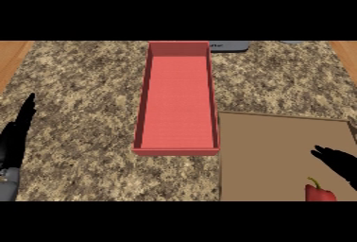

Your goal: Pick the bell pepper from the tray and place it in the cardboard box

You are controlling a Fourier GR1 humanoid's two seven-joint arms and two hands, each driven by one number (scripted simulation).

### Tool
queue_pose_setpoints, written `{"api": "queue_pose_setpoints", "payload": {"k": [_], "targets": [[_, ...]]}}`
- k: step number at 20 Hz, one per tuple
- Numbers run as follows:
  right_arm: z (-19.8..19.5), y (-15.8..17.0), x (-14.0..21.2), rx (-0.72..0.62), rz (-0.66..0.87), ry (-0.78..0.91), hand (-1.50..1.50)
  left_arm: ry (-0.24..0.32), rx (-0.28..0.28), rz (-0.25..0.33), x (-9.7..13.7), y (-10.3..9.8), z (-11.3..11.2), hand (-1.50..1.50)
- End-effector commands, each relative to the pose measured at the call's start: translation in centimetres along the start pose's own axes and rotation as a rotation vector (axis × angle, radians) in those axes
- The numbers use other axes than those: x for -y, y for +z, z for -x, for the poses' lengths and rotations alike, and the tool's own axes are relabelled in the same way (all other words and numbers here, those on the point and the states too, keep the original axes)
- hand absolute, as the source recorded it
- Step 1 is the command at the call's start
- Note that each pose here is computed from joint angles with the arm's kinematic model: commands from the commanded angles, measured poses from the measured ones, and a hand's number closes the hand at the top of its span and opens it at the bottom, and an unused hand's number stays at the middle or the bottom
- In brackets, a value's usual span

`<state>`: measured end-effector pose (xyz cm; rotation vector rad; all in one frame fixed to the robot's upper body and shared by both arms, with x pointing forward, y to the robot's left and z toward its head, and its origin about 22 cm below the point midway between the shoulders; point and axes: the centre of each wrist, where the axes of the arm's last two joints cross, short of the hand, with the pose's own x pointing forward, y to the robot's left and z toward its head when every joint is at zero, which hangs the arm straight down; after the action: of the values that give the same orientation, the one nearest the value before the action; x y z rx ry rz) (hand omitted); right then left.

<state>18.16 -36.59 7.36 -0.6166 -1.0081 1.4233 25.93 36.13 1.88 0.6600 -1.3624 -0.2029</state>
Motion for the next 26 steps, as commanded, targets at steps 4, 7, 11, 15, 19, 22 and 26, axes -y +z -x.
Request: {"api": "queue_pose_setpoints", "payload": {"k": [4, 7, 11, 15, 19, 22, 26], "targets": [[-1.6, -1.0, -0.7, 0.092, -0.014, -0.027, -1.50, -0.006, 0.007, 0.009, 1.1, 0.0, 1.0, 0.00], [-2.7, 0.9, 0.4, 0.133, 0.002, -0.011, -1.50, 0.004, -0.009, -0.001, 0.2, 1.5, 0.5, 0.00], [-3.2, 0.7, 1.5, 0.097, -0.031, -0.018, -1.50, 0.014, 0.002, 0.012, 0.4, 0.1, 1.5, 0.00], [-5.8, 0.0, -0.9, 0.030, -0.058, 0.058, -1.50, -0.011, 0.002, 0.003, 0.1, 0.2, 0.8, 0.00], [-6.8, -1.2, -3.5, -0.032, -0.091, 0.035, -1.50, -0.007, 0.004, 0.023, -0.9, 0.6, -0.2, 0.00], [-3.3, -2.7, -4.0, -0.053, -0.093, 0.050, -1.50, -0.009, 0.012, 0.015, -1.2, -0.3, -0.8, 0.00], [-4.9, -2.6, -4.7, -0.036, 0.071, 0.120, 1.50, 0.002, -0.003, 0.018, -0.4, 0.5, -0.7, 0.00]]}}
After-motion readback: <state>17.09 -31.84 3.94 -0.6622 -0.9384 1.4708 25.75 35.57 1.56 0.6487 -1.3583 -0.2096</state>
